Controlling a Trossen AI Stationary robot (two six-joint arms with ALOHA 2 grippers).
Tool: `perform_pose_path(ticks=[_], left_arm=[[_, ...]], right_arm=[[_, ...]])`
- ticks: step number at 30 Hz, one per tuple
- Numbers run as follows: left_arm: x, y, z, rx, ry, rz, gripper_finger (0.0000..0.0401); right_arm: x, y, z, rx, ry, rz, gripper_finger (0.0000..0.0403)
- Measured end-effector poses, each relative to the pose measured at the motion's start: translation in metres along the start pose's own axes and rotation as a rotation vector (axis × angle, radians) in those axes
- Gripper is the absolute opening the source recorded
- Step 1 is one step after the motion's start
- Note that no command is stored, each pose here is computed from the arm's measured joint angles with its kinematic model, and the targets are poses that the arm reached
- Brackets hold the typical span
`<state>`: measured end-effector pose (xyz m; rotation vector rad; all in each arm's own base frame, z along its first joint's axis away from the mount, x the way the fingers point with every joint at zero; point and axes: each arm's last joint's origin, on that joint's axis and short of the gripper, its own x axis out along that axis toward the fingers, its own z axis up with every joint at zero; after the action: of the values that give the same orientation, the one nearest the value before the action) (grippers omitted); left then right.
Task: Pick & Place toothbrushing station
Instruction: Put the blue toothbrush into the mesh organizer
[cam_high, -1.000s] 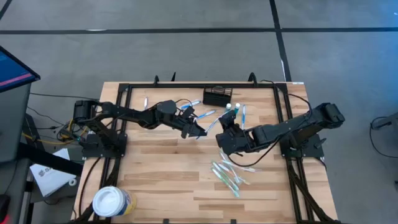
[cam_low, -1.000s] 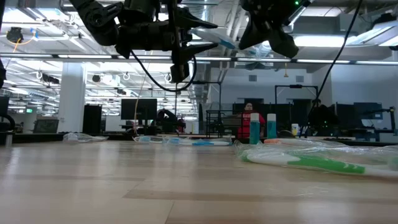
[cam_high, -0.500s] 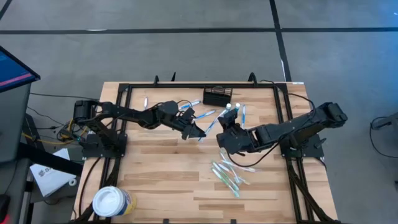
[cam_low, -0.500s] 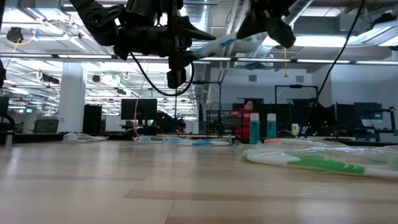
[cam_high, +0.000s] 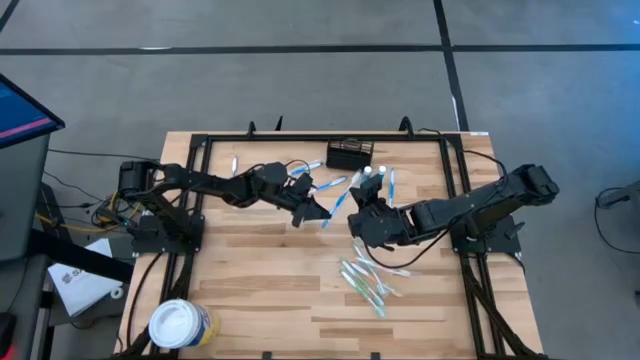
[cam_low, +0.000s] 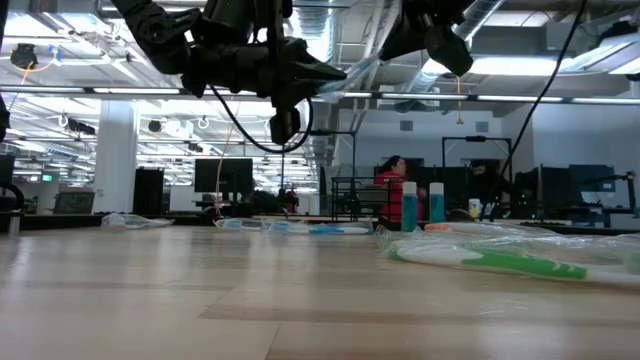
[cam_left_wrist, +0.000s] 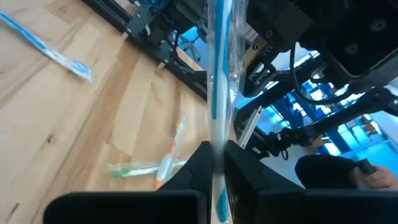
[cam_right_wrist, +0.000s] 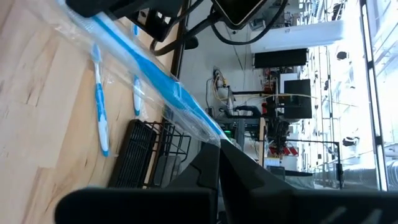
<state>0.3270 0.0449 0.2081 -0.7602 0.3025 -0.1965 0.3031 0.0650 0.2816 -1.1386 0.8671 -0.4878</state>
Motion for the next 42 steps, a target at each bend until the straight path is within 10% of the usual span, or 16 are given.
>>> perform_pose_path(ticks=[12, 21, 31, 42], left_arm=[[0.000, 0.001, 0.001, 0.069, -0.023, 0.031, 0.0006], [-0.002, 0.003, 0.005, 0.107, -0.057, 0.049, 0.0005], [-0.006, 0.008, 0.011, 0.156, -0.099, 0.099, 0.0005], [-0.006, 0.003, 0.018, 0.361, -0.190, 0.121, 0.0005]], right_arm=[[-0.004, 0.003, 0.001, -0.025, -0.013, 0.010, 0.0004], [-0.022, 0.002, 0.002, -0.038, -0.068, 0.020, 0.0104], [-0.052, -0.023, -0.018, 0.338, -0.195, 0.147, 0.0181], [-0.048, -0.041, -0.041, 0.773, -0.238, 0.312, 0.0146]])
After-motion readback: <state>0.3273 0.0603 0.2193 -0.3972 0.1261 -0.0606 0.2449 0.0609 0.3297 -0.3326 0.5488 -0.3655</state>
